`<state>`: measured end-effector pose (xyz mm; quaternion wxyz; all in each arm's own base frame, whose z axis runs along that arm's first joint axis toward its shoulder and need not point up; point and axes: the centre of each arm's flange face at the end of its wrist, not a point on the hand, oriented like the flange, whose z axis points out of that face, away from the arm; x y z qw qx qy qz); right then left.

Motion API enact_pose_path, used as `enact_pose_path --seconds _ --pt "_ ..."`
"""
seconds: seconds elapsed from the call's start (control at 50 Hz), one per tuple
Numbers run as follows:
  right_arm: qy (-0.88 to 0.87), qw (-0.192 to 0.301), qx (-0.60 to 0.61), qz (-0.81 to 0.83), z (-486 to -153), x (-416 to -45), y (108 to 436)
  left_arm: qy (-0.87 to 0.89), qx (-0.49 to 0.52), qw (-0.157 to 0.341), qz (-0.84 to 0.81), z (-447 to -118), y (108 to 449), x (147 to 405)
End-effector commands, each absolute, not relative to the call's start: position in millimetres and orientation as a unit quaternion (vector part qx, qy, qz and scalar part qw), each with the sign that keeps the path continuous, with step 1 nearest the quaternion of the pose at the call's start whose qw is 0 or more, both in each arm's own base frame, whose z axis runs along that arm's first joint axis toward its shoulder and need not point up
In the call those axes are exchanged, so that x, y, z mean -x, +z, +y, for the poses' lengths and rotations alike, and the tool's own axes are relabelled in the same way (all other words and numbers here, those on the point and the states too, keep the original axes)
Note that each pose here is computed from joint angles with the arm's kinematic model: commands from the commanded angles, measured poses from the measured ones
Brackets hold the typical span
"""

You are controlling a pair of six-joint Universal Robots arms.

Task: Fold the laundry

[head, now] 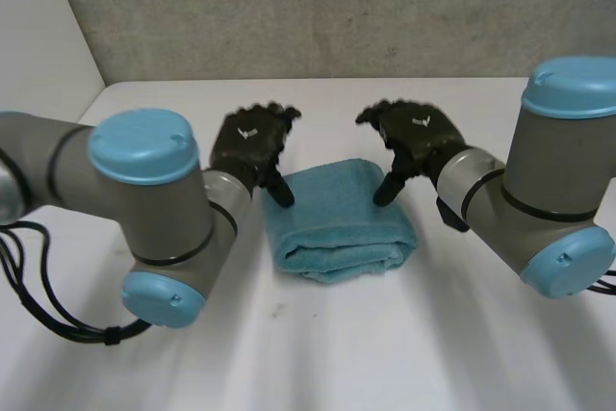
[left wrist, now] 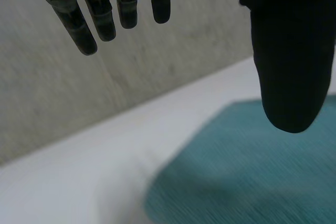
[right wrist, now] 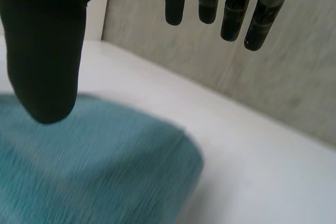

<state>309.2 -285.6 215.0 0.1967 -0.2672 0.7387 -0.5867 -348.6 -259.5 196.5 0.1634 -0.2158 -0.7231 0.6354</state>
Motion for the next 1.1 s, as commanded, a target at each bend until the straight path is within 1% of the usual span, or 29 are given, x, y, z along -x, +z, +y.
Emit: enact_pose_path --seconds 0.02,0.1,0.16,0.22,0.28,0.3,0.32,0.34,0.36,0.38,0.4,0.42,0.44,0.48,0.5,0.54,0.56,0.58,0.6,0.64,0.66,0.7,0.72,0.74,0.76,0.8,0.94,1.02,1.1 --pt "-0.519 0.200 0.281 0.782 -300 -314 162 0.580 0.223 0.153 -0.769 -255 159 347" --pt "-0.498 0.194 0.276 0.798 -309 -311 149 0.542 0.234 0.139 -0.795 -248 142 341" --pt "-0.489 0.185 0.266 0.810 -319 -302 142 0.524 0.239 0.133 -0.807 -243 136 338" --pt "-0.486 0.183 0.264 0.813 -320 -300 141 0.520 0.240 0.131 -0.809 -243 135 337" --pt "-0.482 0.184 0.266 0.814 -320 -299 145 0.525 0.240 0.132 -0.806 -242 143 336" --pt "-0.488 0.185 0.266 0.811 -321 -299 151 0.536 0.237 0.136 -0.799 -243 154 337" --pt "-0.501 0.186 0.265 0.803 -322 -299 163 0.553 0.233 0.142 -0.787 -244 171 337" --pt "-0.501 0.186 0.265 0.803 -322 -299 163 0.553 0.233 0.142 -0.787 -244 171 337" --pt "-0.526 0.188 0.262 0.787 -321 -299 187 0.569 0.229 0.149 -0.776 -243 187 337" --pt "-0.554 0.189 0.258 0.768 -319 -296 214 0.569 0.229 0.149 -0.776 -243 188 337" --pt "-0.555 0.189 0.258 0.768 -319 -296 214 0.587 0.224 0.154 -0.763 -242 205 335" --pt "-0.580 0.190 0.254 0.750 -315 -294 238 0.605 0.217 0.160 -0.749 -242 225 333" --pt "-0.580 0.190 0.254 0.750 -315 -294 238 0.606 0.217 0.160 -0.749 -242 225 333" --pt "-0.635 0.181 0.236 0.713 -309 -285 282 0.647 0.200 0.170 -0.716 -238 268 326" --pt "-0.635 0.181 0.236 0.713 -309 -285 282 0.647 0.200 0.170 -0.715 -238 268 326" --pt "-0.686 0.145 0.195 0.685 -304 -266 319 0.684 0.178 0.174 -0.686 -236 307 311" --pt "-0.687 0.144 0.195 0.685 -304 -266 319 0.684 0.177 0.174 -0.686 -236 307 311" --pt "-0.710 0.123 0.174 0.671 -299 -255 336 0.699 0.163 0.166 -0.676 -239 322 299" --pt "-0.711 0.123 0.174 0.671 -299 -255 336 0.699 0.163 0.166 -0.676 -239 322 298" --pt "-0.740 0.094 0.139 0.651 -291 -235 359 0.719 0.136 0.149 -0.665 -243 344 274" --pt "-0.740 0.094 0.139 0.651 -291 -235 359 0.719 0.136 0.149 -0.665 -243 344 274" --pt "-0.750 0.078 0.123 0.646 -285 -220 369 0.724 0.119 0.134 -0.666 -238 359 253" --pt "-0.750 0.078 0.123 0.646 -285 -220 369 0.724 0.118 0.134 -0.666 -238 359 253" --pt "-0.749 0.073 0.119 0.648 -282 -215 368 0.724 0.111 0.128 -0.669 -236 362 245" --pt "-0.749 0.073 0.119 0.648 -282 -214 368 0.724 0.111 0.128 -0.669 -236 362 245" --pt "-0.744 0.066 0.117 0.654 -276 -207 364 0.721 0.107 0.122 -0.674 -232 362 236" --pt "-0.736 0.070 0.124 0.662 -270 -207 358 0.712 0.121 0.134 -0.678 -224 356 235" --pt "-0.734 0.089 0.143 0.658 -269 -211 358 0.712 0.126 0.139 -0.677 -222 356 236" --pt "-0.731 0.096 0.151 0.658 -268 -213 357 0.716 0.123 0.138 -0.673 -224 359 235"
